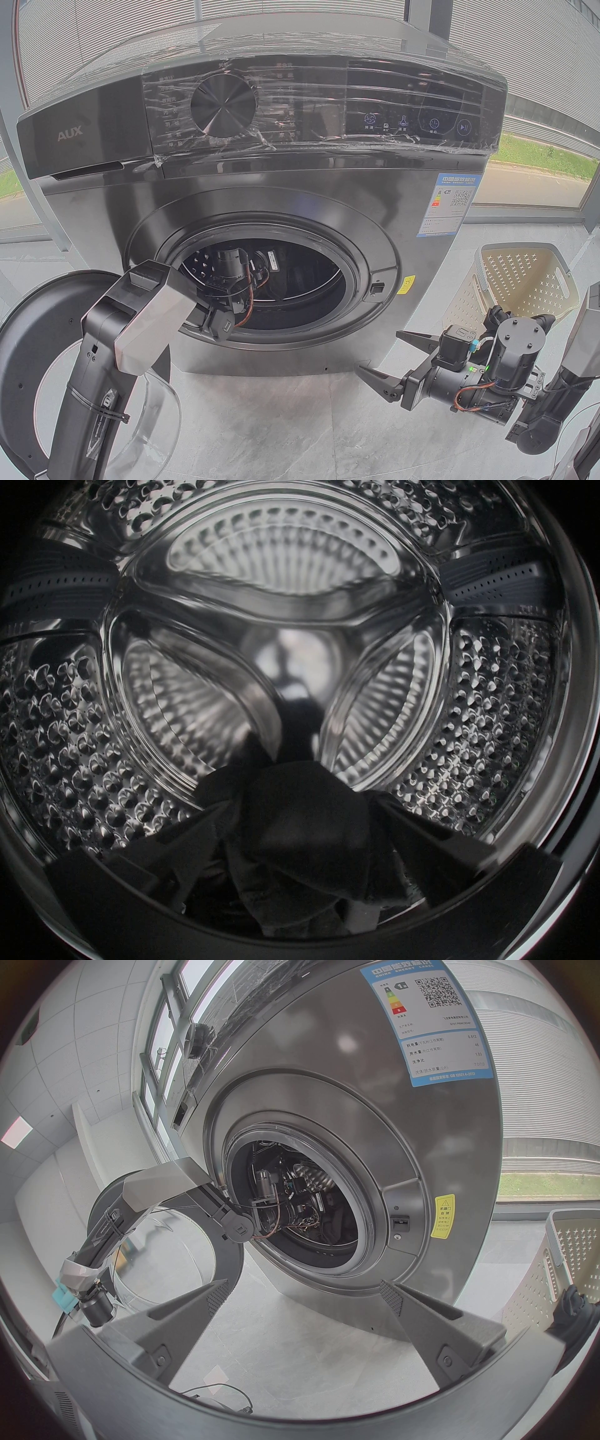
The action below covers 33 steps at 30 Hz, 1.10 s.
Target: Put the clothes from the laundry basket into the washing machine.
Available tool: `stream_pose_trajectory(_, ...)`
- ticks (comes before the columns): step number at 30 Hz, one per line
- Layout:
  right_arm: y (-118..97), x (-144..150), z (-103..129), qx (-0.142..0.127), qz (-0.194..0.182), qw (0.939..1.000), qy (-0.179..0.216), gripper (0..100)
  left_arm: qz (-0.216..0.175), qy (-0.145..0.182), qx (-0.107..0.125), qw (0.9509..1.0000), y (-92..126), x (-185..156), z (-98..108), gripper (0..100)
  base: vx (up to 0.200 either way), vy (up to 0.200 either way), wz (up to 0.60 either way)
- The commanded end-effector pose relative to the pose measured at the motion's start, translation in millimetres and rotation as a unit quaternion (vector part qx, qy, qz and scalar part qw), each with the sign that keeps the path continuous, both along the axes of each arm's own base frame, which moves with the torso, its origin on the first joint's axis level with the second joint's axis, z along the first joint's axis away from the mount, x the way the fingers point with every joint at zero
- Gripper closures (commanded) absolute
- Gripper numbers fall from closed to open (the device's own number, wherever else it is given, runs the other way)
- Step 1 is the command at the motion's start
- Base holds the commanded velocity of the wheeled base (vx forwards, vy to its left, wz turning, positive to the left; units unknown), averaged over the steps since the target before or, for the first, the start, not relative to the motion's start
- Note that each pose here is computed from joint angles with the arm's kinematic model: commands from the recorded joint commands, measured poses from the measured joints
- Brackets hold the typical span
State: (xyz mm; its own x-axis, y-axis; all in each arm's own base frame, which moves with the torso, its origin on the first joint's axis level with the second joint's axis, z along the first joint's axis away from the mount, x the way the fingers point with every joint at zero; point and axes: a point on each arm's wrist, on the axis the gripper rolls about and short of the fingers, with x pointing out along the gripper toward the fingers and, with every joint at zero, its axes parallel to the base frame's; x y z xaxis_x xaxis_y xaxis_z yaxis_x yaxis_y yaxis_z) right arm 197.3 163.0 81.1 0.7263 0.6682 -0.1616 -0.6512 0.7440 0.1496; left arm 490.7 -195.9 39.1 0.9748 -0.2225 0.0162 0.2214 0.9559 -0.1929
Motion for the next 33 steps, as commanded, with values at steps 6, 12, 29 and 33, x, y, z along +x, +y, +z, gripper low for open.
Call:
stream_pose_trajectory(6,-0.5,-0.2,1.1,0.001,0.0,1.0,-0.002,0,-0.017,0.043,0.024,0.9986,-2.1,-20.3,-12.1,0,0.0,0.0,0.0)
stream_pose_trajectory(12,-0.2,-0.4,1.1,0.001,0.001,1.0,-0.002,0,-0.044,0.074,0.043,0.9953,-10.2,-51.2,-6.4,0,0.0,0.0,0.0)
stream_pose_trajectory(29,-0.2,-0.4,-0.3,0.0,0.001,1.0,0.001,0,-0.055,0.105,0.09,0.9889,-13.2,-47.4,-46.0,0,0.0,0.0,0.0)
stream_pose_trajectory(33,-0.7,0.2,-0.7,-0.001,-0.001,1.0,0.001,0,-0.044,0.102,0.091,0.9896,-7.9,-33.5,-56.3,0,0.0,0.0,0.0)
